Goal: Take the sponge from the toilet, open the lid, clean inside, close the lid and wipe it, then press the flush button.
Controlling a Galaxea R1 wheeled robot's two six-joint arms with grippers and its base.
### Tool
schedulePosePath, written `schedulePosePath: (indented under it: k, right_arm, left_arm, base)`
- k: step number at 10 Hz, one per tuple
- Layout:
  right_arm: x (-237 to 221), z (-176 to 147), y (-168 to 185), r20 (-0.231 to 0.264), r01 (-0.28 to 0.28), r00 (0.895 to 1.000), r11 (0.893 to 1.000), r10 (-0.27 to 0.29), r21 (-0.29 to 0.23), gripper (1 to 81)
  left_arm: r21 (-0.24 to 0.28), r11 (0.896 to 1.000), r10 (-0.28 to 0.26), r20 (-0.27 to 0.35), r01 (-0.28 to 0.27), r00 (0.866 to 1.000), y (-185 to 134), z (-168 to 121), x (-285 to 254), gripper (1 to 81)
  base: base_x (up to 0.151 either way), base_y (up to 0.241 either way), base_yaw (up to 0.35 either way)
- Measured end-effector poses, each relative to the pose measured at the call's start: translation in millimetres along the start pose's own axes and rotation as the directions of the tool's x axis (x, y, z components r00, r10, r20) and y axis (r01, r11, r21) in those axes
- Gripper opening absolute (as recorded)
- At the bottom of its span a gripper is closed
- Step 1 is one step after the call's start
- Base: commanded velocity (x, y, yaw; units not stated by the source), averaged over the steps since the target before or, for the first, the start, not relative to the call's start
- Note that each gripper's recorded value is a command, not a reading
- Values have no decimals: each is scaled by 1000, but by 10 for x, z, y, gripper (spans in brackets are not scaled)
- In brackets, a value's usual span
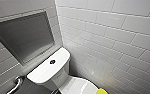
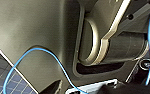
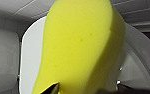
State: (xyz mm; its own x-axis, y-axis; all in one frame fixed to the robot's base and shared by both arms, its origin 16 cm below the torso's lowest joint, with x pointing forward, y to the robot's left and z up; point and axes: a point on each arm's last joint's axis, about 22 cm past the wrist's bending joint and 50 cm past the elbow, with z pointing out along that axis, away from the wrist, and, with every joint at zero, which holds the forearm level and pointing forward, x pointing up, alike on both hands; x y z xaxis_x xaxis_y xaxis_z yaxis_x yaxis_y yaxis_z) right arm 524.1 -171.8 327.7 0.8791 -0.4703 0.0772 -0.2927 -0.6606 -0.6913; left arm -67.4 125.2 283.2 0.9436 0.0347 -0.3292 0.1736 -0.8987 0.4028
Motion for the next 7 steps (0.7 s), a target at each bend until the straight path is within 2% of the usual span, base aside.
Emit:
schedulePosePath:
  k: [2, 4, 7]
  right_arm:
    - [33, 75, -23, -38, 18, 999, 1000, -18, 13, 811]
    - [55, 140, -167, -71, 62, 996, 997, -58, 52, 811]
    - [51, 194, -274, -92, 104, 991, 991, -96, 80, 811]
  left_arm:
    - [6, 1000, -4, 1, 4, 1000, -49, -16, -7, 811]
    - [13, 1000, -10, 1, 10, 1000, -96, -31, -9, 811]
    - [12, 1000, -11, 2, 11, 1000, -91, -29, -14, 811]
  base:
    - [0, 0, 0]
    - [0, 0, 0]
    - [0, 0, 0]
